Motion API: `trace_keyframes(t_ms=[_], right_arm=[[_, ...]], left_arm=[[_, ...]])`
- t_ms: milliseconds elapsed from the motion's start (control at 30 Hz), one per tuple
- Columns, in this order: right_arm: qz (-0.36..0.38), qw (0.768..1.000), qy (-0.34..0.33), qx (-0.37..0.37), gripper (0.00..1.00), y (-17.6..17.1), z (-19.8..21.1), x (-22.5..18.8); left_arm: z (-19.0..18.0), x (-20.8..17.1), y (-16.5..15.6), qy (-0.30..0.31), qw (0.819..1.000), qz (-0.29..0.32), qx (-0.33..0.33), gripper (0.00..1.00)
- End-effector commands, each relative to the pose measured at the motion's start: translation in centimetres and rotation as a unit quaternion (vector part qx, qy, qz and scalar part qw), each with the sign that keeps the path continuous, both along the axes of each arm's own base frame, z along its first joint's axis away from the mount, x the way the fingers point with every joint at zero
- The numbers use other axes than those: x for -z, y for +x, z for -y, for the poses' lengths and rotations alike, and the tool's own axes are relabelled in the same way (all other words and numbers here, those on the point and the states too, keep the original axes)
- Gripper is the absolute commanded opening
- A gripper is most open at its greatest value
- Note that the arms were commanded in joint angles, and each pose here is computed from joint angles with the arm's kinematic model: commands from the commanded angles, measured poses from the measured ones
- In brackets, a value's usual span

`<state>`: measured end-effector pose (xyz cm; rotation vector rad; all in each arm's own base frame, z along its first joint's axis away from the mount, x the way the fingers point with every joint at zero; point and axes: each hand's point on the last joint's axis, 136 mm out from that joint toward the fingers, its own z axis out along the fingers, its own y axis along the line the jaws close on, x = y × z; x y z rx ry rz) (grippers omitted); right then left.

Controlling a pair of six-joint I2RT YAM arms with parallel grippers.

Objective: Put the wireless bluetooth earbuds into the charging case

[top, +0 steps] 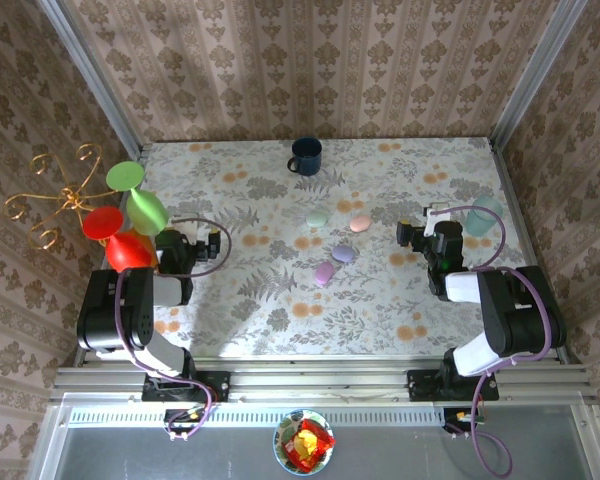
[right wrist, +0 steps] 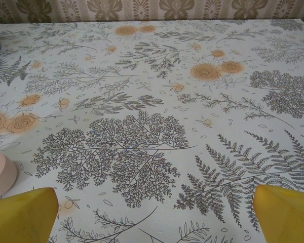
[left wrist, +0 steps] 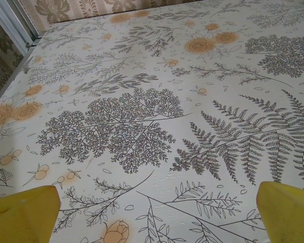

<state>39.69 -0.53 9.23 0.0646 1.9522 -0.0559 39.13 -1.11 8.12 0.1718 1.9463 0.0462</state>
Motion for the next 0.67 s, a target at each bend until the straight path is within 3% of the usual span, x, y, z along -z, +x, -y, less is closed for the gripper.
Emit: trace_keyframes(t_ms=[0,633], right_arm=[[0.014,1.0,0.004,0.001,1.0,0.29,0.1,-0.44],[0.017,1.0,0.003,0.002,1.0,0.24,0.15,-0.56]], left_arm=[[0.05,-1.48,0.84,-0.014,1.0,0.025,0.0,1.0],[-0.36,-1.41,0.93,-0.013,1.0,0.023,-0.013,1.0]])
